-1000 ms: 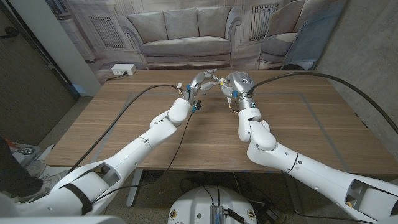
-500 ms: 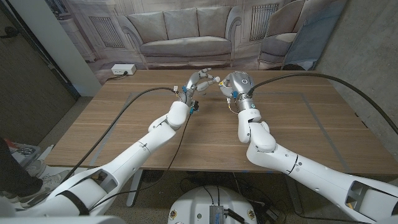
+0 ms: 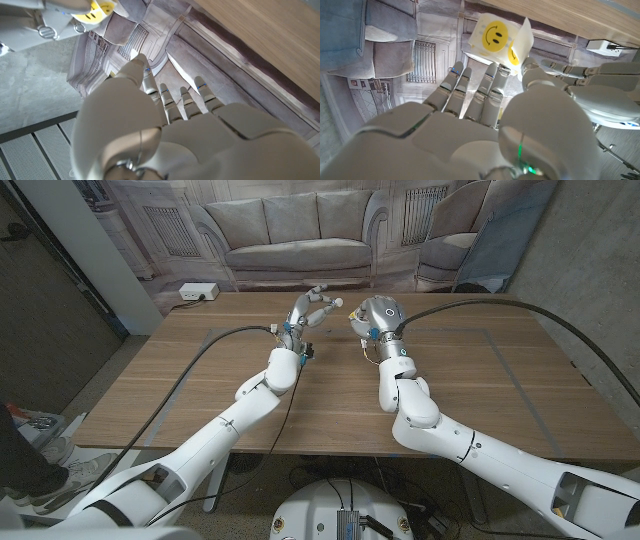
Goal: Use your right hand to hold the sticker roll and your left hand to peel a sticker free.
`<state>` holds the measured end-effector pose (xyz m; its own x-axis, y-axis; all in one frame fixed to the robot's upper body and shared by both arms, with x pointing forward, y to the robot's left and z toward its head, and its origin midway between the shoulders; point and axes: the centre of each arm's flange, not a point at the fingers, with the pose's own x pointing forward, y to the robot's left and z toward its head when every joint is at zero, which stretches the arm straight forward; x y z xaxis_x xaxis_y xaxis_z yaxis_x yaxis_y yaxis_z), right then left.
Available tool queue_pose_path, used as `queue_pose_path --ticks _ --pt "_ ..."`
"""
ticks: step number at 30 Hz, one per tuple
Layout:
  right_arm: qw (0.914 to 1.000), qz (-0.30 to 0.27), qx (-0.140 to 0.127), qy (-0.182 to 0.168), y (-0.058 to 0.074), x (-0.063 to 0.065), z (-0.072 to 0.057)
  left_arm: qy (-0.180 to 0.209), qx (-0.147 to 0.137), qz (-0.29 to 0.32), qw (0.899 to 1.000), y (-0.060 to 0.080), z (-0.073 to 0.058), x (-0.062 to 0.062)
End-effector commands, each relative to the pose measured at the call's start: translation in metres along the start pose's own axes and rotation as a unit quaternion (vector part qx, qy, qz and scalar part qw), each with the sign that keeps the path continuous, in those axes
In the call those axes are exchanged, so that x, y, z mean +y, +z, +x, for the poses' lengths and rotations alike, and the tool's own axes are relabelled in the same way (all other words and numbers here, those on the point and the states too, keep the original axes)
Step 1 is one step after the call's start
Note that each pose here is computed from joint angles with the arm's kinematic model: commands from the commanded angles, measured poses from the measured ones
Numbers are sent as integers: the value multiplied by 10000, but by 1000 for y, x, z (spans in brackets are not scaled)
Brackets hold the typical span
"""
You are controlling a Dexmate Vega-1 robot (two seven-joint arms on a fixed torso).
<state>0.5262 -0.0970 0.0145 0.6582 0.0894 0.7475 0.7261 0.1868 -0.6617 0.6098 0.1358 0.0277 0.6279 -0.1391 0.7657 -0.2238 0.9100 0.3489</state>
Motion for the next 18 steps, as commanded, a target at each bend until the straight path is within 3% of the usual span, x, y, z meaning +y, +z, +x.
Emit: queue_pose_path --ticks 1,13,18 --pt "10000 -47 49 -48 6 0 -3 315 -28 -24 9995 -2 -8 14" --pt "9998 -80 149 -86 8 2 -1 764 -54 -135 9970 -3 -16 26" --pt "9998 -79 172 -101 10 2 1 777 -76 -185 9968 -4 -17 30"
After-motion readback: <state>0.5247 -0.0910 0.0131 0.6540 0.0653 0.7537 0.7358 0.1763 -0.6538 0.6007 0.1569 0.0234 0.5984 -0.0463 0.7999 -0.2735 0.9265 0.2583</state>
